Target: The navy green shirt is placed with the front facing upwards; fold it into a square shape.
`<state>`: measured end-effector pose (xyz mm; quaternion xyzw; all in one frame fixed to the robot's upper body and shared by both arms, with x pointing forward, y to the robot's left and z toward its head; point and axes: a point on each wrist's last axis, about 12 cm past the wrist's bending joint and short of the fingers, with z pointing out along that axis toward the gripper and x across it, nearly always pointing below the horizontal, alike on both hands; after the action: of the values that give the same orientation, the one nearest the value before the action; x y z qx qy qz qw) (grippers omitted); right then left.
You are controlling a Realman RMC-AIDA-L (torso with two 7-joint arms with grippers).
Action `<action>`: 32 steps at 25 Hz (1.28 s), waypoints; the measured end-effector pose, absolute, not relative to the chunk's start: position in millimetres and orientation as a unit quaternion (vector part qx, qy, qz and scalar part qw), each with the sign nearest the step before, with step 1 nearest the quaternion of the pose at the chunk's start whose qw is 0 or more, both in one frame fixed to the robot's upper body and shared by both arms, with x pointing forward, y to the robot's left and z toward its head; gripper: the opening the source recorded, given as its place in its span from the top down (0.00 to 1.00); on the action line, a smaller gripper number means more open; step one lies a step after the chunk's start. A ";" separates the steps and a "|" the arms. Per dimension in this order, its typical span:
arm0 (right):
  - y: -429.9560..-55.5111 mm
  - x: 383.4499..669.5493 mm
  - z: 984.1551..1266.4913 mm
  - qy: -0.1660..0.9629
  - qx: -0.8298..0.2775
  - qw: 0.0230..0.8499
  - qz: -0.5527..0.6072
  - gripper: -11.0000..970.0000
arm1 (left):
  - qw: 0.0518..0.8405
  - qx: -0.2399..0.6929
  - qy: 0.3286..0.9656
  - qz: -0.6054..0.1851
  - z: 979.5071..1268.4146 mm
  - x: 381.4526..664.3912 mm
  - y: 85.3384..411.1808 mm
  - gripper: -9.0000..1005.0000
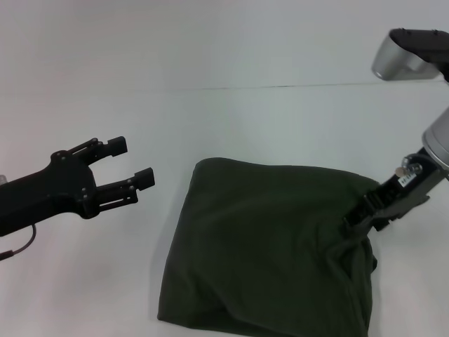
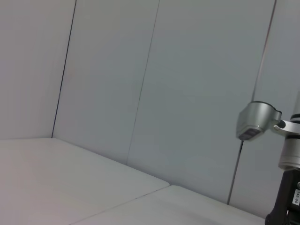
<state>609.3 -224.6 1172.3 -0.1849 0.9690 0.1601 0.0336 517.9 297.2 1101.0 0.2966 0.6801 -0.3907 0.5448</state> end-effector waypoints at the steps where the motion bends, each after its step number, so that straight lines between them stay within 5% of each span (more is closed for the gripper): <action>1: -227.9 608.2 1170.7 0.970 -0.180 0.032 0.160 0.28 | 0.545 0.297 0.680 -0.391 1101.0 517.9 297.2 0.12; 10: -249.6 604.2 1164.5 0.969 -0.158 0.048 0.184 0.28 | 0.542 0.295 0.679 -0.398 1101.7 517.9 295.9 0.12; 18: -279.7 593.4 1187.8 0.899 -0.158 0.146 0.382 0.29 | 0.492 0.248 0.696 -0.459 1110.6 517.2 304.5 0.12; 32: -326.6 566.1 1140.8 0.816 -0.167 0.325 0.449 0.28 | 0.247 0.152 0.798 -0.528 1097.6 525.6 292.7 0.12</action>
<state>566.1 -326.6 1140.8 -0.1667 0.8155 0.4487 0.3254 525.6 292.7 1097.6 0.1524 0.7977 -0.5285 0.2474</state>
